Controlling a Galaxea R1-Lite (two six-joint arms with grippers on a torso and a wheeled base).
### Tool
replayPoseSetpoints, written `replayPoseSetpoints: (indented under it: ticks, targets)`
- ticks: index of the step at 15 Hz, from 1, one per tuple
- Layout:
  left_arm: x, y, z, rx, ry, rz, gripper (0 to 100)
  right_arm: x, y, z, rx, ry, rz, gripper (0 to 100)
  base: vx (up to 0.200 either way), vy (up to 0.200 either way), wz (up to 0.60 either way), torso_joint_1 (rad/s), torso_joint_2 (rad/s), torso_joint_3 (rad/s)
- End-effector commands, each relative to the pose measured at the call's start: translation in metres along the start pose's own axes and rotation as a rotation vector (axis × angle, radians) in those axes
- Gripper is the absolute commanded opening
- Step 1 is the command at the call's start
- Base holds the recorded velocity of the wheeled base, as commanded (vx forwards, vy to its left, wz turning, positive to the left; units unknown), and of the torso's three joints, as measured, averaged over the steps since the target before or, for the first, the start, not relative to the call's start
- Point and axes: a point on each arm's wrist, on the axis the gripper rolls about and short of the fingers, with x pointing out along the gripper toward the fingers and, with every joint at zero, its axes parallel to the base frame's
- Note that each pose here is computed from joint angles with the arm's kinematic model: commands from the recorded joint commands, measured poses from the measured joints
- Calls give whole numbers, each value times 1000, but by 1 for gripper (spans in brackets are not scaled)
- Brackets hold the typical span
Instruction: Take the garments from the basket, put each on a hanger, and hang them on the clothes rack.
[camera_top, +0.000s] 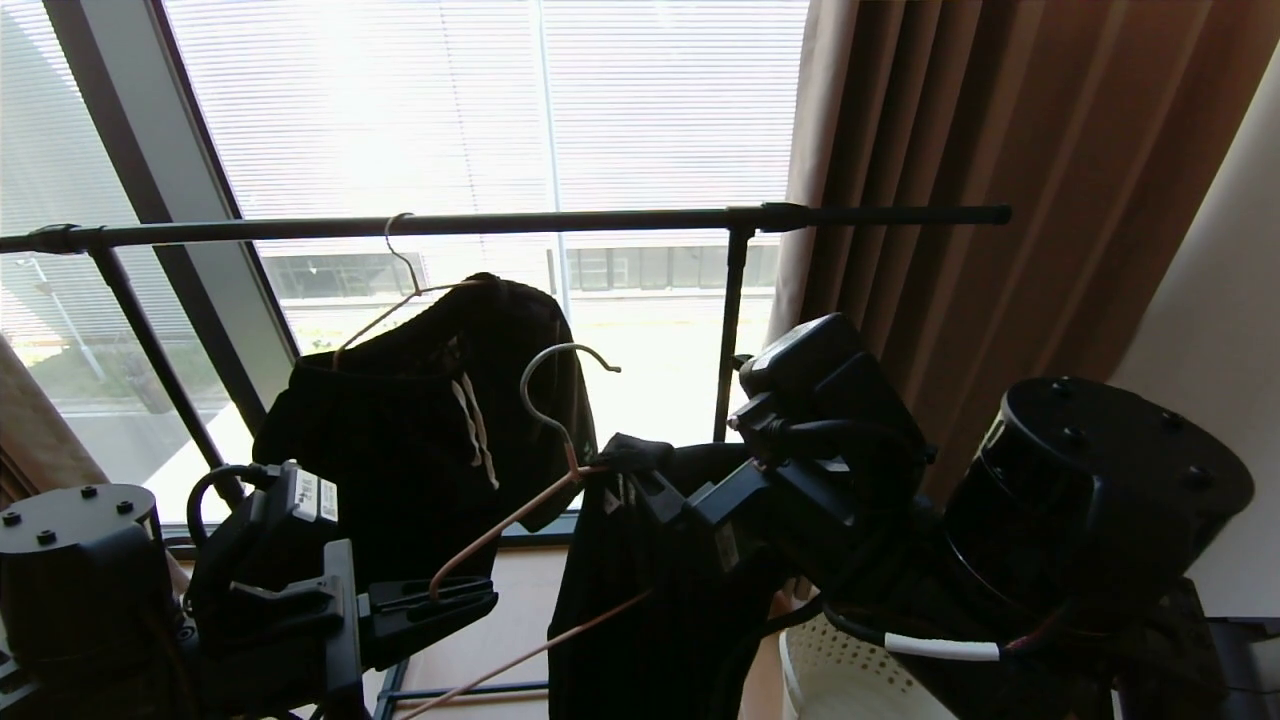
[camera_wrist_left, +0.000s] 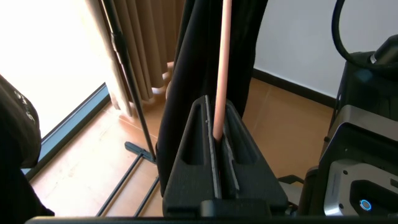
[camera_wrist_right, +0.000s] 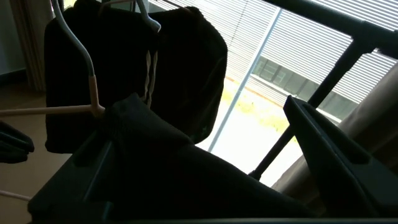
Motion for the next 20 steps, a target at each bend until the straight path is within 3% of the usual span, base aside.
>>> replayPoseSetpoints:
  ticks: [1,10,13,15,18,20]
  targets:
    - [0,2,2,-11,-7,4,0,-5,3,0,-3,3,13,100,0,0,0,0,0,0]
    - [-1,1,4,0,-26,8,0,-17,3,-14,-19,44,33,100,0,0,0,0,0,0]
    - [-4,4,1,0,-22,22,0,-22,-36,3,-49,13,-4,100,0,0,0,0,0,0]
    - [-5,6,0,-5,-20,32,0,-20,-66,12,-66,47,43,100,0,0,0,0,0,0]
    - [-5,7,-1,-10,-15,33,0,-7,-113,31,-129,137,135,100,0,0,0,0,0,0]
    - [-5,6,-2,-6,-10,30,0,1,-135,36,-203,275,247,100,0,0,0,0,0,0]
